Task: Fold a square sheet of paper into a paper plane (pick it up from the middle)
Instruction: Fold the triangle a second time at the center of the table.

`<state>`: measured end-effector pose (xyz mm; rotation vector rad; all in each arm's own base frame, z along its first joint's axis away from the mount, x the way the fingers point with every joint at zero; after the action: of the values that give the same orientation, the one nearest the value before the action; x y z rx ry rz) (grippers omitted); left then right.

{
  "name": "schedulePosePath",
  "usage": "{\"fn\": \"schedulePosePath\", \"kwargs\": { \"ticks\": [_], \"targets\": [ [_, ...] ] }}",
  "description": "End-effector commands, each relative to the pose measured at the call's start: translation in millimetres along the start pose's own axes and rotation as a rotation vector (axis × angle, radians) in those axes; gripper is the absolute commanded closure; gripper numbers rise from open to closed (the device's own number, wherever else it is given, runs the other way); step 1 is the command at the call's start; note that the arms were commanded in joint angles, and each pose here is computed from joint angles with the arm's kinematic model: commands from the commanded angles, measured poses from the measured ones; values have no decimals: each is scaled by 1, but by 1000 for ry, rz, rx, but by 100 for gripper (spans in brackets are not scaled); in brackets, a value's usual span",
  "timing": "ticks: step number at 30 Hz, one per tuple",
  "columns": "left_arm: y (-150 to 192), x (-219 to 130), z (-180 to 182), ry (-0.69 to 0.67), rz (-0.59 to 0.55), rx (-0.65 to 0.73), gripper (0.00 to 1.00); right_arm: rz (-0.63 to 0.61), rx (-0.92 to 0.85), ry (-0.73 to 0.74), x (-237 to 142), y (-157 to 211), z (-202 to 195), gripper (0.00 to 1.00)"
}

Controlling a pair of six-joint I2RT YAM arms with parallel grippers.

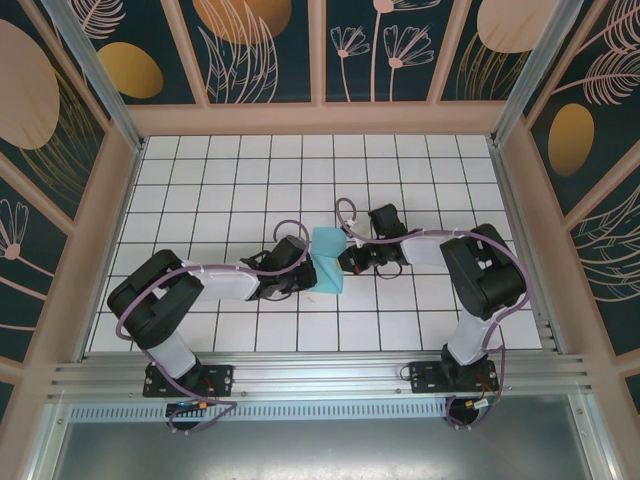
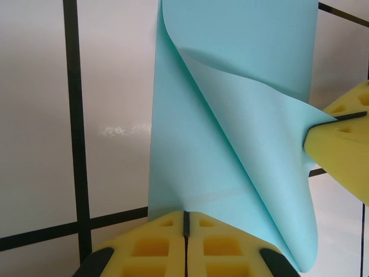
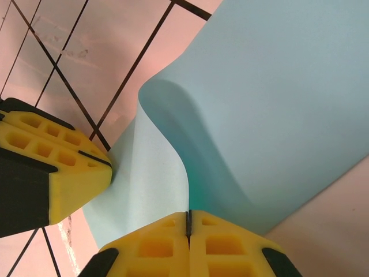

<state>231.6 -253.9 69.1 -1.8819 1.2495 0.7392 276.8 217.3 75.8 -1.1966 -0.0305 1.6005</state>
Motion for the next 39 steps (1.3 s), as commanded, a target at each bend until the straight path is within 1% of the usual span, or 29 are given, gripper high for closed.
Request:
{"fn": "schedulePosePath", "kwargs": {
  "ticks": [1,10,20,28,39],
  "targets": [
    [11,6,14,-83,56,12,92,-7,-28,12,3,-3,-6,94],
    [12,6,13,-83,58,16,92,-7,-31,28,4,-2,-8,94],
    [14,6,16,-101,60,19,92,-21,-56,10,1,-12,-4,93],
    [14,6,14,-100,62,24,92,5,-59,27,5,-13,-8,93],
    [13,5,14,-105,59,26,91,67,-37,63,15,-1,-15,93]
  ]
}}
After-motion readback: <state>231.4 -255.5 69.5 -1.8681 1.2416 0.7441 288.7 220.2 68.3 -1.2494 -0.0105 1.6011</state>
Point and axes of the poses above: each hand's point on the last joint's axis, 136 mm out from that joint toward the fingers, its own x axis out along the fingers, its own z axis along the line the jaws close on, y = z × x, the point moved 7 cm from there along -x, back along the fingers, and after that the axes turned 5 degrees about -x, right-handed, at the moved point
